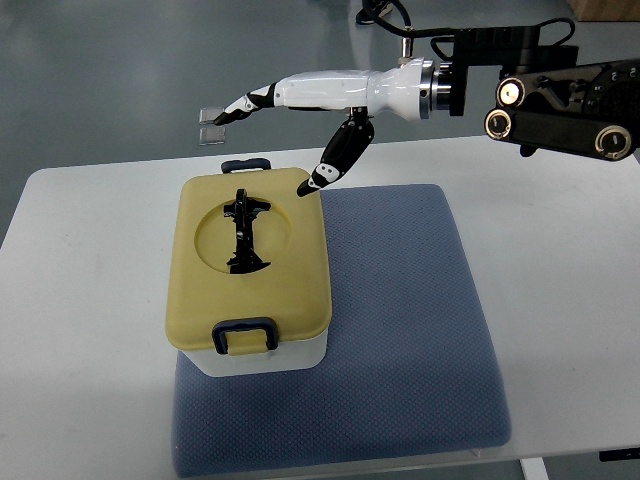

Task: Open white storage box with right hand
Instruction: 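Swing the right hand over the yellow lid toward its black handle, then lower the right hand and close its fingers around the black lid handle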

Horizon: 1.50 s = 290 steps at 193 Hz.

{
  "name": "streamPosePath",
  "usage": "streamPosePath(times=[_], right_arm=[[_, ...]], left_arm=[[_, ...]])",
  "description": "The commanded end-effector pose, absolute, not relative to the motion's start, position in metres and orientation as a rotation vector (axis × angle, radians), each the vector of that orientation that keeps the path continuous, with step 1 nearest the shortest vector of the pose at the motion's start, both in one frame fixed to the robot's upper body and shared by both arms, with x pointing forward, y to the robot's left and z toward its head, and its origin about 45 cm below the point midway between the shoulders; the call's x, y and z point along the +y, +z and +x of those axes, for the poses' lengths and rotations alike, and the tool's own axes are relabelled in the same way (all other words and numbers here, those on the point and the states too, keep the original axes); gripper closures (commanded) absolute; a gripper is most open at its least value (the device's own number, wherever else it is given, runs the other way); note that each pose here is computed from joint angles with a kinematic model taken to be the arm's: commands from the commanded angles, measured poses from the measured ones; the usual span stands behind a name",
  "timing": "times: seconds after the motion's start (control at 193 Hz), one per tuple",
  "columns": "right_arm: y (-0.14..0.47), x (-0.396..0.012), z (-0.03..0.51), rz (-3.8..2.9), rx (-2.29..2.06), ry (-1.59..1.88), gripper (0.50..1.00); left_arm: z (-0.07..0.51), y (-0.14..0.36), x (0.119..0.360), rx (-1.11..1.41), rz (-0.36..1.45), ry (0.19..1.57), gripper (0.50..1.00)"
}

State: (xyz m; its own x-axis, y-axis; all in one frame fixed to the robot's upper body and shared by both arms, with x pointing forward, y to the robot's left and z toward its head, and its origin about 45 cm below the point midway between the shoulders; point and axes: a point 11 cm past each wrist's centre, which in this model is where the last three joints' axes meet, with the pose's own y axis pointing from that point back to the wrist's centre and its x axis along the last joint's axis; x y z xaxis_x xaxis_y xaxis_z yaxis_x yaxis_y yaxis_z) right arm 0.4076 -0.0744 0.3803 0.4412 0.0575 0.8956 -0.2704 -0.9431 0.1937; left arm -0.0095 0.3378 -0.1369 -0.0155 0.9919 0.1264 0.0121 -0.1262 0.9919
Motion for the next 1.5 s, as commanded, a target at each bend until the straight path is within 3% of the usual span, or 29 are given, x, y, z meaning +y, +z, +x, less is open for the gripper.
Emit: streamPosePath(times=[0.0, 0.44, 0.674, 1.026, 1.181, 1.497], right_arm=[[0.382, -0.064, 0.403, 2.352, -0.146, 1.577, 0.581], [0.371, -0.038, 0.384, 2.168, 0.048, 1.873, 0.595], [0.36, -0.033, 0.378, 2.09, 0.152, 1.947, 0.656], [0.342, -0.03, 0.371, 1.996, 0.25, 2.044, 0.675], [0.339, -0.027, 0.369, 1.967, 0.275, 2.083, 0.707], [0.336, -0.027, 0.367, 1.925, 0.311, 2.132, 0.832]], left_arm=[[-0.01, -0.137, 0.338, 1.167, 1.303, 1.309, 0.5], [-0.01, -0.137, 0.338, 1.167, 1.303, 1.309, 0.5], [-0.01, -0.137, 0.338, 1.167, 1.303, 1.309, 0.5], [-0.01, -0.137, 0.338, 1.167, 1.303, 1.309, 0.5], [-0.01, -0.137, 0.338, 1.167, 1.303, 1.309, 0.5], [-0.01, -0.137, 0.338, 1.167, 1.303, 1.309, 0.5]])
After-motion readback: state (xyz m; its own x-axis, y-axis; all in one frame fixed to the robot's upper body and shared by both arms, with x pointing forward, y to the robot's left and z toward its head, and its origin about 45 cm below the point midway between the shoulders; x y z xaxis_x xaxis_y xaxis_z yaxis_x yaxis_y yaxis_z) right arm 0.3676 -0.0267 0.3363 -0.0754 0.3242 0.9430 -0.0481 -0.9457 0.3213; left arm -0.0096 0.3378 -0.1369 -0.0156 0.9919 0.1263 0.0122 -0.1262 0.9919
